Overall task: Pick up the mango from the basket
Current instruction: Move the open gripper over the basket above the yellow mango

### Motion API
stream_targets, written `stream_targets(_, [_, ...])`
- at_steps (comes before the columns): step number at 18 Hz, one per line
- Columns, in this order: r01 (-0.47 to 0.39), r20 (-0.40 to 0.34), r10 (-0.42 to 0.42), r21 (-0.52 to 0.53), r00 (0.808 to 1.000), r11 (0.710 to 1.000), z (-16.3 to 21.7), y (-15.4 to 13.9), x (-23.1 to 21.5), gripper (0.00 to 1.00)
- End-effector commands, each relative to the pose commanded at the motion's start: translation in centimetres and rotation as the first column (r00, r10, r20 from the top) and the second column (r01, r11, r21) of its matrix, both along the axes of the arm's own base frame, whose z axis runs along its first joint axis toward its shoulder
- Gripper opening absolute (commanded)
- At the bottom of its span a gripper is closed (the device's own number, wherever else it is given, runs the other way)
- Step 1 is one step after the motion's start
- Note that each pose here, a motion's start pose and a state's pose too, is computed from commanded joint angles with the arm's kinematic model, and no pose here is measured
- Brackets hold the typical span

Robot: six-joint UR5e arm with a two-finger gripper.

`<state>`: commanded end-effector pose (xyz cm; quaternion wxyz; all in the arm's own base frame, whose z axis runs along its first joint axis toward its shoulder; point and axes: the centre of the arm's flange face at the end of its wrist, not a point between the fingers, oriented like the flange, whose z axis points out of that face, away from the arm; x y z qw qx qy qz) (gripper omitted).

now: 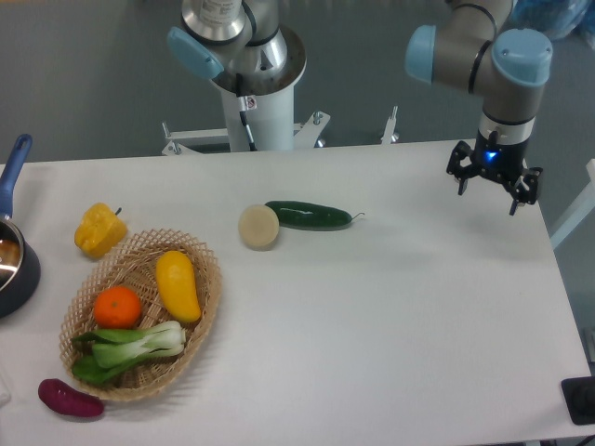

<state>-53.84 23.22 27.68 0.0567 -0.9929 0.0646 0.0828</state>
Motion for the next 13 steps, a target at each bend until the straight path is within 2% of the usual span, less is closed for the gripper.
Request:
stream_targets(4, [-0.181, 0.038, 0.179, 0.04, 0.983, 0.983, 0.2, 4.4, 2.6, 1.0])
stream_targets(5, [-0.183, 0.036, 0.182, 0.046, 0.983, 0.982, 0.6, 5.6, 3.3, 1.0])
stream_targets(7, [-0.133, 0.022, 0.132, 0.052, 0.991, 0.99, 1.7, 8.1, 5.9, 1.0])
stream_targets(10, [-0.073, 0.029, 0.071, 0.057, 0.997, 0.996, 2.3, 10.3, 10.9, 1.0])
stream_targets(13, [-0.131, 0.041, 0.128, 0.081, 0.991, 0.988, 3.6, 12.9, 15.2, 1.0])
